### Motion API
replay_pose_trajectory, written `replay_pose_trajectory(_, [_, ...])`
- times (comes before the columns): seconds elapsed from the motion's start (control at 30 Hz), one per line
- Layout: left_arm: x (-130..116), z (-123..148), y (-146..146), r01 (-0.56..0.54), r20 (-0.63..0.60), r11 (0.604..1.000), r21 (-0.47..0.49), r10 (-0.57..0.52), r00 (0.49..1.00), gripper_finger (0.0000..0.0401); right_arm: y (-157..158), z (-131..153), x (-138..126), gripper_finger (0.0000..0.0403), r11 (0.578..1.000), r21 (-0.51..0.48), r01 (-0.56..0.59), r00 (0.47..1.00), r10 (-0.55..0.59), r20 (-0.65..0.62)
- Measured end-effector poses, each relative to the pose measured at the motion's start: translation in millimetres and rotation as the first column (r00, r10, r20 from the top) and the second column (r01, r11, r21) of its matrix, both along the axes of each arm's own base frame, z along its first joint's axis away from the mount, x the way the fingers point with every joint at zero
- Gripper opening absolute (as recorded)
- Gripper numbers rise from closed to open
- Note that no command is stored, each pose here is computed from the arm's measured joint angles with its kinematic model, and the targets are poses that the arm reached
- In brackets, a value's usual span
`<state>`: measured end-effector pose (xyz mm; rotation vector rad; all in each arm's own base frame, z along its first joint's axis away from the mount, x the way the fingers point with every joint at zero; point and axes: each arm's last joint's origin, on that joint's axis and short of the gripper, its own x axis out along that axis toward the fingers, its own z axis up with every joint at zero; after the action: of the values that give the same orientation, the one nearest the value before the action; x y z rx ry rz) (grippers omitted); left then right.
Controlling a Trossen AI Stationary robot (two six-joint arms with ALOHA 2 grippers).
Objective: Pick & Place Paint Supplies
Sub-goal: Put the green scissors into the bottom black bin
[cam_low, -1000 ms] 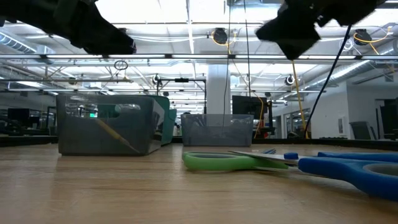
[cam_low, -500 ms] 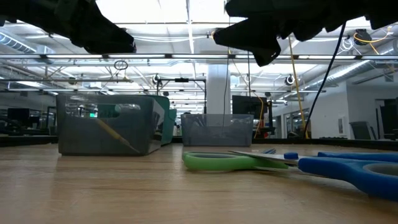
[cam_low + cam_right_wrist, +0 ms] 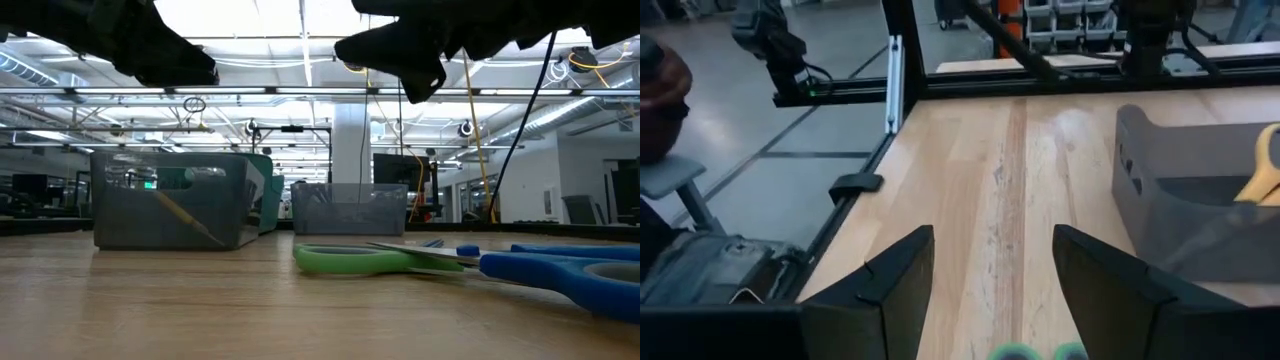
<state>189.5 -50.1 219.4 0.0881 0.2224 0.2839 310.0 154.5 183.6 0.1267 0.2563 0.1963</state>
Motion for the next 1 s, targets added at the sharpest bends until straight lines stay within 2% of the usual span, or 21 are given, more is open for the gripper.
replay_pose_trajectory(0.3, [0, 0, 0, -0.004, 0.007, 1.0, -0.022, 0.004, 1.0, 0.0312, 0, 0, 0, 0.0196, 1.0, 0.0, 0.001, 1.0, -0.001, 0.0])
replay_pose_trajectory(0.4, [0, 0, 0, -0.004, 0.007, 1.0, -0.022, 0.004, 1.0, 0.0312, 3, 8, 6, 0.0196, 1.0, -0.001, 0.001, 1.0, -0.002, -0.008])
replay_pose_trajectory(0.63, [0, 0, 0, -0.004, 0.007, 1.0, -0.022, 0.004, 1.0, 0.0312, 15, 8, 40, 0.0196, 0.99, -0.143, -0.011, 0.978, -0.019, -0.209])
replay_pose_trajectory(0.8, [0, 0, 0, -0.004, 0.007, 1.0, -0.023, 0.004, 1.0, 0.0312, 5, -16, 60, 0.0196, 0.983, -0.184, 0.018, 0.949, -0.075, -0.307])
replay_pose_trajectory(1.0, [0, 0, -1, 0.019, 0.005, 0.999, -0.03, -0.019, 1.0, 0.0312, -14, -37, 64, 0.0196, 0.971, -0.236, 0.039, 0.9, -0.137, -0.414])
